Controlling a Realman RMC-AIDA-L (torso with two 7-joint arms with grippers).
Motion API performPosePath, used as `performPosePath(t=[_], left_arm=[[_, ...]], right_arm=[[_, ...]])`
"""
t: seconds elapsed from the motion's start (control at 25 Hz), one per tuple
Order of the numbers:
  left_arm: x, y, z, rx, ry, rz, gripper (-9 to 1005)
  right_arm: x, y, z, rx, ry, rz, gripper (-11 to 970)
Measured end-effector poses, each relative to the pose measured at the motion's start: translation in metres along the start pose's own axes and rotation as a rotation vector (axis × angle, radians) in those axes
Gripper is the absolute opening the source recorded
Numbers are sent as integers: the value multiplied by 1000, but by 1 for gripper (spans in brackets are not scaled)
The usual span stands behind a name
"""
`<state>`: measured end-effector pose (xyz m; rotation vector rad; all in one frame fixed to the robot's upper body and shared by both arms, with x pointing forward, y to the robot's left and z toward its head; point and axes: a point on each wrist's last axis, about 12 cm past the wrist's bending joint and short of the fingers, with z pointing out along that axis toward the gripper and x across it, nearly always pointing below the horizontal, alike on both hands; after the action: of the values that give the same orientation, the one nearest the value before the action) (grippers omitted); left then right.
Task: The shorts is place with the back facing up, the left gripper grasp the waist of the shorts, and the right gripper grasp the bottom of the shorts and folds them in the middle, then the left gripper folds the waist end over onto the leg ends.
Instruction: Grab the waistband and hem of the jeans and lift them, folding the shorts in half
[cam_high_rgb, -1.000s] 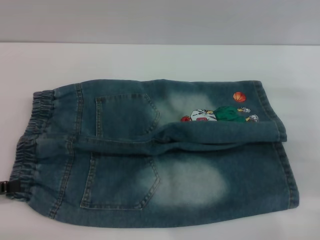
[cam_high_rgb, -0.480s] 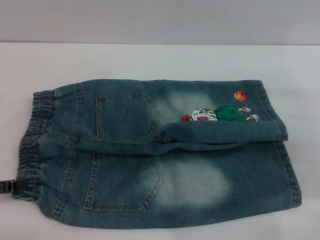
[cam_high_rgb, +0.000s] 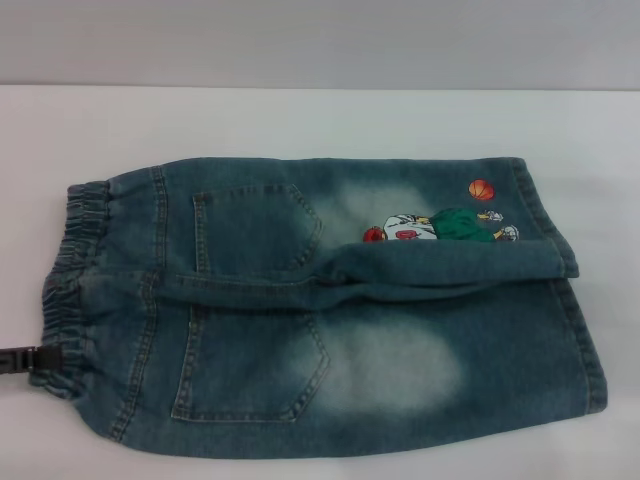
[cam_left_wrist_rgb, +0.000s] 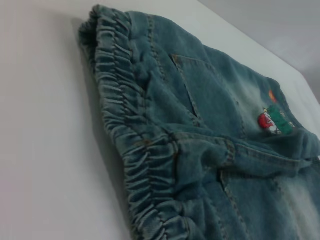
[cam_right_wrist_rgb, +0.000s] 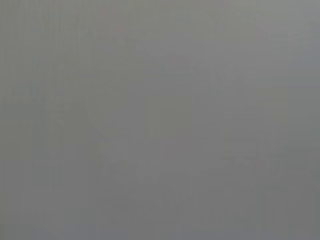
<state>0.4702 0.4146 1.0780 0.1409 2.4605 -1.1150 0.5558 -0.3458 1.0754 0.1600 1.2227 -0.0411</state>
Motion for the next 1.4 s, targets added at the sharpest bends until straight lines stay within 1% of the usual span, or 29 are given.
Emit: performPosePath(t=[0.08,0.24,0.28,0.36,0.92,1.4], left_arm=[[-1,3,-5,-21,-2,-2,830],[-1,4,-7,-31,1,-5,830],[-1,7,-9,-62,12,-18,830],[-1,9,-10,-77,20,-24,830],[-8,8,-8,-82,27,-18,830],[-8,8,-8,-83,32,-19,830]], right_arm=[[0,0,0,2,0,0,534],[0,-1,0,4,0,1,534],[0,-1,0,4,0,1,534],[0,-1,0,4,0,1,534],[1,2,4,1,11,4,533],[1,2,5,-1,11,2,533]])
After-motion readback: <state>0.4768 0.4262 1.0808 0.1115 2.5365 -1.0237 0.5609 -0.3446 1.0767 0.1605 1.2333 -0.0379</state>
